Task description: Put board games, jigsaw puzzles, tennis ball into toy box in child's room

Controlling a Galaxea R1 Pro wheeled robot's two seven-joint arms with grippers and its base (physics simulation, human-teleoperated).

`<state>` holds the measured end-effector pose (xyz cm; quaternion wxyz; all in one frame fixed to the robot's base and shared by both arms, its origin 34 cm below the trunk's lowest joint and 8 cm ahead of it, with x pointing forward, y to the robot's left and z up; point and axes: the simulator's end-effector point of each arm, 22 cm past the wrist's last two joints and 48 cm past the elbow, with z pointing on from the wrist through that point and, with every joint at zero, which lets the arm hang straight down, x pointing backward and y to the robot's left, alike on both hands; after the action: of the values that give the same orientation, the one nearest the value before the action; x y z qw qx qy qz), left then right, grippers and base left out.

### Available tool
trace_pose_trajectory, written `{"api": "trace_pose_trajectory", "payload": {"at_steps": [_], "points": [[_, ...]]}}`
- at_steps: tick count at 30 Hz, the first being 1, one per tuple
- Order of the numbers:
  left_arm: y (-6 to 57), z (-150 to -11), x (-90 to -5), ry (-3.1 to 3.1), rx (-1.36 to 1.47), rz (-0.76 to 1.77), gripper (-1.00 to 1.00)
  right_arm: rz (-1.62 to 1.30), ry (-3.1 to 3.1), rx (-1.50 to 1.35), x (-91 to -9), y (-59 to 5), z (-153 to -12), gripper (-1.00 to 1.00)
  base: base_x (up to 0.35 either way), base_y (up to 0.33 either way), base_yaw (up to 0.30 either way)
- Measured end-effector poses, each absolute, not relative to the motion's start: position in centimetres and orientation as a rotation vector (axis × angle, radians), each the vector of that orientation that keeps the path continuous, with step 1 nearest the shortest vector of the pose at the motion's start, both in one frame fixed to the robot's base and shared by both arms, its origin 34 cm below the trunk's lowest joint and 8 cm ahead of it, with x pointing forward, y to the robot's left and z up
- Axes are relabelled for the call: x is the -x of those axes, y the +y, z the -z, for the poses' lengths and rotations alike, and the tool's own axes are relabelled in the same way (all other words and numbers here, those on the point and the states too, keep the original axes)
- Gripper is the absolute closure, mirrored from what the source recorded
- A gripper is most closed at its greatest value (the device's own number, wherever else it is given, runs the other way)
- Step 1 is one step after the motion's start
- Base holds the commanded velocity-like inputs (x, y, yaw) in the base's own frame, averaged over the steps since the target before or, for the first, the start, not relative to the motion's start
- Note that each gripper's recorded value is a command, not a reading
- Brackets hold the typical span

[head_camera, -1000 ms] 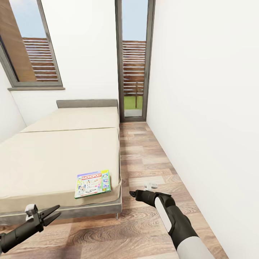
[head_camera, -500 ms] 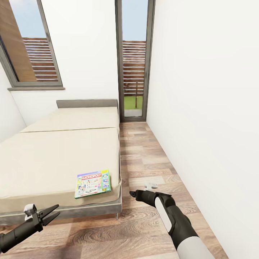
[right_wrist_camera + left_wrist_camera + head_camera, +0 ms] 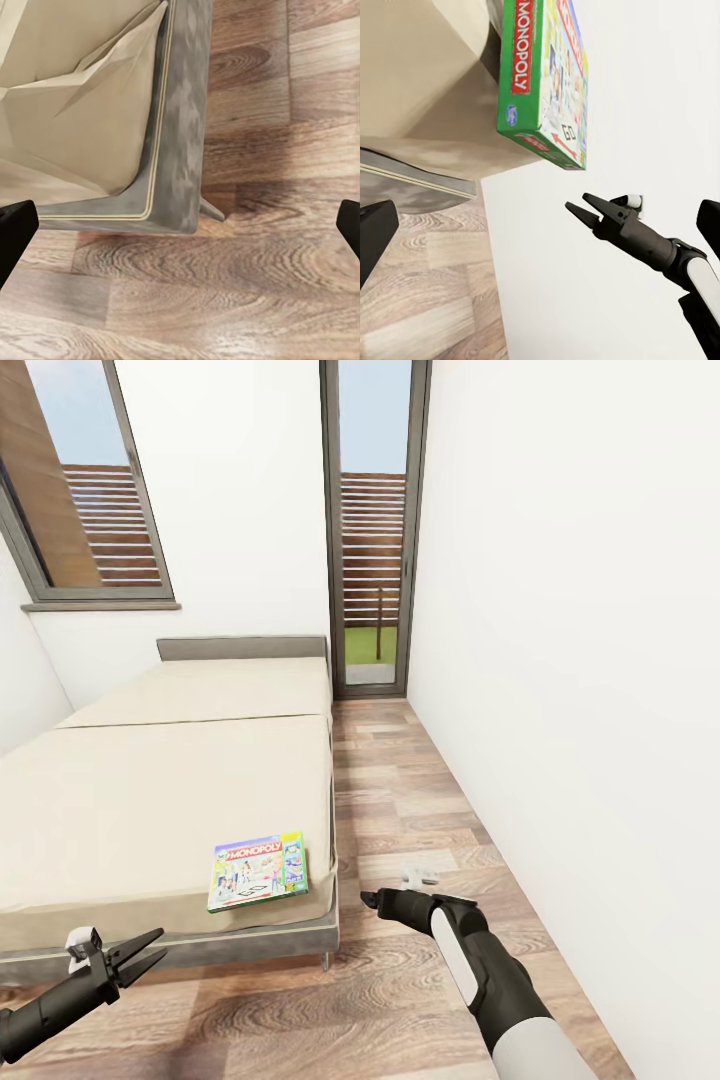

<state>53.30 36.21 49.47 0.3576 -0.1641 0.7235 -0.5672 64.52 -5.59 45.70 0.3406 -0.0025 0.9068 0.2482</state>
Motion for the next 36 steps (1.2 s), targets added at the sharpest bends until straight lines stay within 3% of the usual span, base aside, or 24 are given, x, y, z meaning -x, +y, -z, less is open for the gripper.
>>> {"api": "trace_pose_trajectory", "payload": {"at_steps": [36], "points": [[36.2,-49.4,-53.3,1.868,0.424,1.462,-1.0,-0.623,2.36,-0.121,-65.4,-9.2,-45.1,-1.0,0.0,0.0,0.0]]}}
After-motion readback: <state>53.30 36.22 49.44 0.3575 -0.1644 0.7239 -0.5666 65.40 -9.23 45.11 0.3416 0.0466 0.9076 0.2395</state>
